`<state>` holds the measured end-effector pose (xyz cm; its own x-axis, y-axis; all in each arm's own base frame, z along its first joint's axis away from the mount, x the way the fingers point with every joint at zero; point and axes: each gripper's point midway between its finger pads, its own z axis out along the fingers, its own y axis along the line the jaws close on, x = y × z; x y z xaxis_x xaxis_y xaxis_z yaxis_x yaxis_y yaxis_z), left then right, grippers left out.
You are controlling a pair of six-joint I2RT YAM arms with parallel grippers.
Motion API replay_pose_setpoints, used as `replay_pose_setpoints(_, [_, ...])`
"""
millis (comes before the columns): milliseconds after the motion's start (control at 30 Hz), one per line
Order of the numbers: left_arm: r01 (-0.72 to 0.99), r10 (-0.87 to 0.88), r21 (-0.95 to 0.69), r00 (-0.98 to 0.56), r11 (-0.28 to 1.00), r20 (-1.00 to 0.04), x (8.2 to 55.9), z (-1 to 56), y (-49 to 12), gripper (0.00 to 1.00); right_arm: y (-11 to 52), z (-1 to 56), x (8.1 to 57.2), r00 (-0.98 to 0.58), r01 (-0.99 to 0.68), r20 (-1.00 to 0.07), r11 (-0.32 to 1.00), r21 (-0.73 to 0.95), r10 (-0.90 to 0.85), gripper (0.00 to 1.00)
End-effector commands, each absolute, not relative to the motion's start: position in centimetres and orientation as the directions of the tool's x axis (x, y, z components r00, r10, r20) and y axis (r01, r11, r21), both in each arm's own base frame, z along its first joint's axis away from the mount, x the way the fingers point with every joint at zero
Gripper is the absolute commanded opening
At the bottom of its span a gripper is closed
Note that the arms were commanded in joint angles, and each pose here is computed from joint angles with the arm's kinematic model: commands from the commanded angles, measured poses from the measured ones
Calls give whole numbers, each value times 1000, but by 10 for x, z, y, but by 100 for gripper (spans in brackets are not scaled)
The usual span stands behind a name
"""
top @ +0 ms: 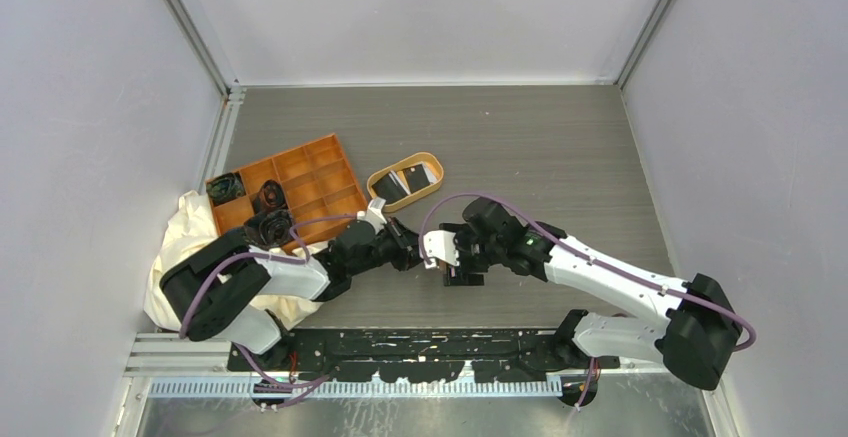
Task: Put the credit cards into the card holder
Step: Open the card holder at the center of the board.
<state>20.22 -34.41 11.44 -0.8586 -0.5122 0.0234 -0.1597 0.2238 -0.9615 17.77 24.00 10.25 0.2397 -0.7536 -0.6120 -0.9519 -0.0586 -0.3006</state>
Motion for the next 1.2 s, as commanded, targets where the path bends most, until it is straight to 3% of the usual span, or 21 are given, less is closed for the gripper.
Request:
replay_pose_setpoints(0, [-90, -515, -984, -857, 151, 0, 200, 148, -349, 0, 256, 138, 188, 253, -935, -678, 7, -355, -690, 76])
replay_pose_setpoints(233, [-74, -501, -983, -865, 170, -21, 197, 152, -359, 0, 267, 136, 184, 232, -943, -698, 20, -333, -677, 72])
replay_pose_setpoints(500, [-65, -503, -981, -864, 184, -37, 195, 151, -357, 4, 270, 142, 180, 229, -948, -708, 12, -318, -669, 39])
replay_pose_setpoints(600, [-52, -495, -977, -867, 206, -58, 193, 152, -354, 12, 271, 147, 176, 216, -955, -717, 10, -297, -662, 24])
replay_pose_setpoints(733, [4, -484, -969, -866, 249, -128, 191, 155, -349, 33, 271, 151, 173, 173, -970, -741, 18, -242, -649, 11])
replay_pose_setpoints(967, [162, -465, -928, -828, 336, -313, 188, 161, -330, 61, 264, 162, 177, 61, -989, -790, 69, -130, -611, 1])
replay_pose_setpoints(1167, [319, -415, -826, -746, 465, -521, 187, 157, -302, 79, 254, 160, 189, -39, -990, -800, 133, -52, -599, 1])
